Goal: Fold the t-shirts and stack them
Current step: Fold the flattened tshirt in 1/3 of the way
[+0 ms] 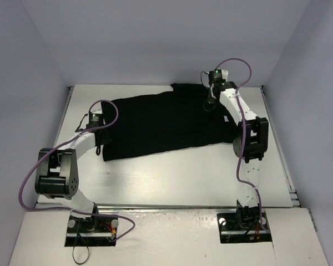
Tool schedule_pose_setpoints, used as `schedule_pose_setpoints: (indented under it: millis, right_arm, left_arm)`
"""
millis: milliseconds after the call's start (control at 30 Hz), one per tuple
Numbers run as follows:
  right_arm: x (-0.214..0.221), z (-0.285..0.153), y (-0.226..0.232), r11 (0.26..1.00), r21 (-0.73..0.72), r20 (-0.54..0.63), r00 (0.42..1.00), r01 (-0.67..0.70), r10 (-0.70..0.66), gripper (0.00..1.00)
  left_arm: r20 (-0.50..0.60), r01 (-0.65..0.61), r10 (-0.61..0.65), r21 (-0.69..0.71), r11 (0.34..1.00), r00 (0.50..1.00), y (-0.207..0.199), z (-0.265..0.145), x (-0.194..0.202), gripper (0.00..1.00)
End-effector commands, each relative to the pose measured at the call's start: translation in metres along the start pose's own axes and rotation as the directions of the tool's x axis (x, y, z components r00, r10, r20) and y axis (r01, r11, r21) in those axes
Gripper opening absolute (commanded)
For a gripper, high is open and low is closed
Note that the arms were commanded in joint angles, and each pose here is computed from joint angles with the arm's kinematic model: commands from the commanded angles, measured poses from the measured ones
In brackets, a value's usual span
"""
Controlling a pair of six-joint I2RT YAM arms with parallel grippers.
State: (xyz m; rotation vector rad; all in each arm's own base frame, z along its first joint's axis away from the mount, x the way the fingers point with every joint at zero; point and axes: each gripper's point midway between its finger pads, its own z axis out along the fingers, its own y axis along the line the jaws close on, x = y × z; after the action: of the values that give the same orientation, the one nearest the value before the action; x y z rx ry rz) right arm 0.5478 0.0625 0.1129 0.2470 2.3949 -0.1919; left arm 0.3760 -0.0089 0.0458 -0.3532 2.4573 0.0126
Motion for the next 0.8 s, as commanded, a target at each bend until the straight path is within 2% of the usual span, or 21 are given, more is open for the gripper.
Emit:
schedule_pose_setpoints:
  millis: [0, 67, 167, 267, 400, 533, 633, 767]
  right_arm:
    - [-0.031, -0.009, 0.004, 1.000, -0.003, 0.089, 0.996, -0.028, 0.029, 0.01]
    - [-0.034, -0.008, 0.004, 1.000, -0.007, 0.092, 0.995, -0.027, 0.028, 0.07]
    - [-0.043, -0.009, 0.003, 0.999, -0.023, 0.106, 0.994, -0.033, 0.035, 0.25]
    - [-0.056, -0.021, -0.005, 0.998, -0.043, 0.129, 0.990, -0.052, 0.057, 0.43]
    - [-0.053, -0.043, -0.031, 0.993, -0.055, 0.121, 0.986, -0.108, 0.114, 0.46]
    - [-0.007, -0.044, -0.067, 0.976, -0.040, 0.010, 0.976, -0.215, 0.216, 0.46]
    - [0.042, -0.040, -0.082, 0.969, -0.004, -0.068, 0.966, -0.248, 0.248, 0.46]
    - [0.080, -0.036, -0.101, 0.950, 0.012, -0.121, 0.943, -0.312, 0.311, 0.46]
  left_arm:
    - [0.068, 0.026, -0.023, -0.041, 0.999, 0.997, 0.007, -0.012, -0.027, 0.10]
    - [0.074, 0.029, -0.025, -0.057, 0.998, 0.997, 0.009, -0.016, -0.029, 0.24]
    - [0.120, 0.021, -0.015, -0.048, 0.999, 0.993, 0.006, -0.032, -0.051, 0.47]
    - [0.185, -0.016, 0.019, -0.018, 1.000, 0.983, -0.003, -0.060, -0.078, 0.56]
    - [0.206, -0.119, 0.112, 0.020, 0.993, 0.972, -0.022, -0.090, -0.083, 0.58]
    - [0.146, -0.152, 0.138, 0.091, 0.984, 0.980, -0.042, -0.097, -0.049, 0.58]
    - [0.085, -0.130, 0.122, 0.105, 0.986, 0.989, -0.045, -0.088, -0.019, 0.58]
    - [0.038, -0.122, 0.118, 0.116, 0.986, 0.992, -0.048, -0.078, -0.004, 0.58]
